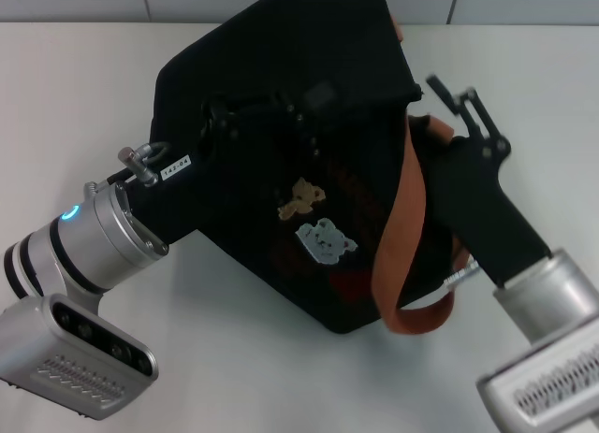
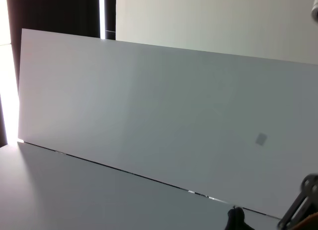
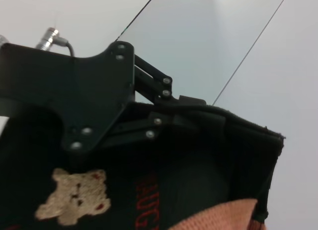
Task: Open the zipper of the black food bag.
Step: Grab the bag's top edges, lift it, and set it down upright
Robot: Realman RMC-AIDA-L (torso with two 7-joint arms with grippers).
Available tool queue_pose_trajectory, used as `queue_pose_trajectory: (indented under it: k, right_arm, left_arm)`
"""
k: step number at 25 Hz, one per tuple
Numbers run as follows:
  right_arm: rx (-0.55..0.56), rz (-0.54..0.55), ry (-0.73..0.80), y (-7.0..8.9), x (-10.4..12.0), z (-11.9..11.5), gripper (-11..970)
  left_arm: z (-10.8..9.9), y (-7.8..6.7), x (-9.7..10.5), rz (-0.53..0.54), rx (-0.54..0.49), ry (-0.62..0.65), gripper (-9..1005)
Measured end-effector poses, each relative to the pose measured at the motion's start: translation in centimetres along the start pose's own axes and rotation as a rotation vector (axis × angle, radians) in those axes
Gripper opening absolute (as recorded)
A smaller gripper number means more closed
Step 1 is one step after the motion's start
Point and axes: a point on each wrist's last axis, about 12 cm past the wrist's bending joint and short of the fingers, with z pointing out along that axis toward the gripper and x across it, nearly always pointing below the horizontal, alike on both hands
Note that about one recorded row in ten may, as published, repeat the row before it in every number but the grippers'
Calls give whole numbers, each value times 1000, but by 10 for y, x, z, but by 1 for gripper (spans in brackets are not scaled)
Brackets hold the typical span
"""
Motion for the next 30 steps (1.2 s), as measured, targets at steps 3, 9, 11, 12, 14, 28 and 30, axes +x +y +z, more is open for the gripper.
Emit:
queue_pose_trajectory:
  k: [3, 9, 11, 12, 14, 28, 30]
  right_arm:
    - [1, -14, 1, -5, 3, 14, 831]
    - [8, -29, 27, -13, 9, 35, 830]
    - [15, -32, 31, -15, 10, 38, 830]
    - [20, -32, 31, -16, 10, 40, 830]
    - [33, -32, 31, -18, 9, 42, 830]
    - [57, -5, -45, -11, -5, 7, 830]
    - [35, -6, -28, -8, -3, 10, 830]
  left_arm:
    - [0, 0, 0, 0, -1, -1, 90]
    - [-1, 0, 0, 1, -1, -2, 90]
    - [-1, 0, 0, 1, -2, -2, 90]
    - [-1, 0, 0, 1, -2, -2, 90]
    - [-1, 0, -1, 0, -2, -3, 90]
    - [-1, 0, 0, 3, 4, -5, 90]
    - [-1, 0, 0, 3, 4, -4, 90]
